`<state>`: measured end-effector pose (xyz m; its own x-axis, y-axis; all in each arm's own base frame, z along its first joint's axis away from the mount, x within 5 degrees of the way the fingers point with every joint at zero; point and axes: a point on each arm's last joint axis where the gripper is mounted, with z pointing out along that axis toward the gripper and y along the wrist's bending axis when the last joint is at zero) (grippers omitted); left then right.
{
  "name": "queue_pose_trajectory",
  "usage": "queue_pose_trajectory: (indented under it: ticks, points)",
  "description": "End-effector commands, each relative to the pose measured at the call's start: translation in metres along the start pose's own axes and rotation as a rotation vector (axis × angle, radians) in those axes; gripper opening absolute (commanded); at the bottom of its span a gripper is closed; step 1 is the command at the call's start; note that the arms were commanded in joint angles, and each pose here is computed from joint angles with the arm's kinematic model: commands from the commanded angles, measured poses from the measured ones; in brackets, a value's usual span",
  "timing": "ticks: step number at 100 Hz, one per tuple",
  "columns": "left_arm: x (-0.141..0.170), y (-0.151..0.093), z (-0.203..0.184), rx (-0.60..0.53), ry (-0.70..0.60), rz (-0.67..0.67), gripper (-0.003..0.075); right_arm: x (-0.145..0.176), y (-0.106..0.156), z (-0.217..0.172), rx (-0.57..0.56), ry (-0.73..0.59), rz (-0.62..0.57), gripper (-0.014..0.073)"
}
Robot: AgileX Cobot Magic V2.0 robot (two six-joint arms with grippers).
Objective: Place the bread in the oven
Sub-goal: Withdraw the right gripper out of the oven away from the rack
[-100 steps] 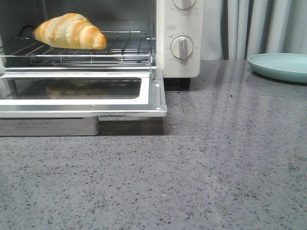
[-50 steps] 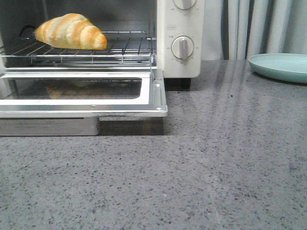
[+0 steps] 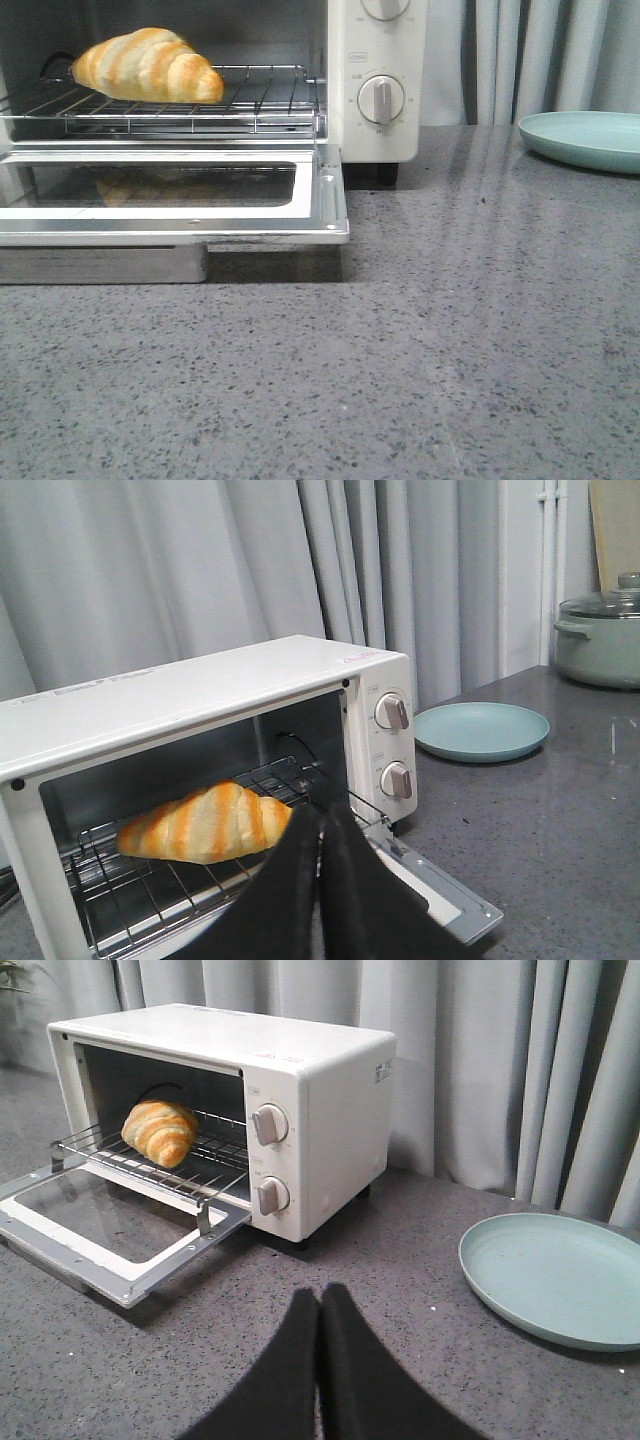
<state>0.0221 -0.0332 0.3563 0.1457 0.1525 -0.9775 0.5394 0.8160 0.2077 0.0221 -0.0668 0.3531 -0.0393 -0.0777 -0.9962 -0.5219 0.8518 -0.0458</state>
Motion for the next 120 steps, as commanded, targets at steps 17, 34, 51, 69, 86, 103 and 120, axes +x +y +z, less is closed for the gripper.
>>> queue_pose_trajectory:
  ticks: [17,34,51,69,86,103,120]
  points:
    - [-0.011,0.004,0.000,-0.029,-0.062,-0.036,-0.0021,-0.013,0.001,0.002,0.006,-0.075,-0.033,-0.0069]
    - [-0.001,0.003,0.004,-0.027,-0.036,-0.047,-0.0021,-0.013,0.001,0.002,0.006,-0.075,-0.033,-0.0069]
    - [0.005,0.004,0.005,-0.047,-0.038,-0.039,-0.0021,-0.013,0.001,0.002,0.006,-0.075,-0.033,-0.0069]
    - [0.032,0.020,0.014,-0.266,-0.012,0.112,-0.0021,-0.013,0.001,0.002,0.006,-0.075,-0.033,-0.0069]
    - [0.070,0.025,0.020,-0.393,-0.042,0.065,-0.0021,-0.013,0.001,0.002,0.006,-0.075,-0.033,-0.0069]
    - [0.102,0.016,0.015,-0.390,-0.022,0.023,-0.0021,-0.013,0.001,0.002,0.006,-0.075,-0.033,-0.0069]
    - [0.122,0.010,0.009,-0.385,-0.013,-0.025,-0.0021,-0.013,0.001,0.002,0.006,-0.075,-0.033,-0.0069]
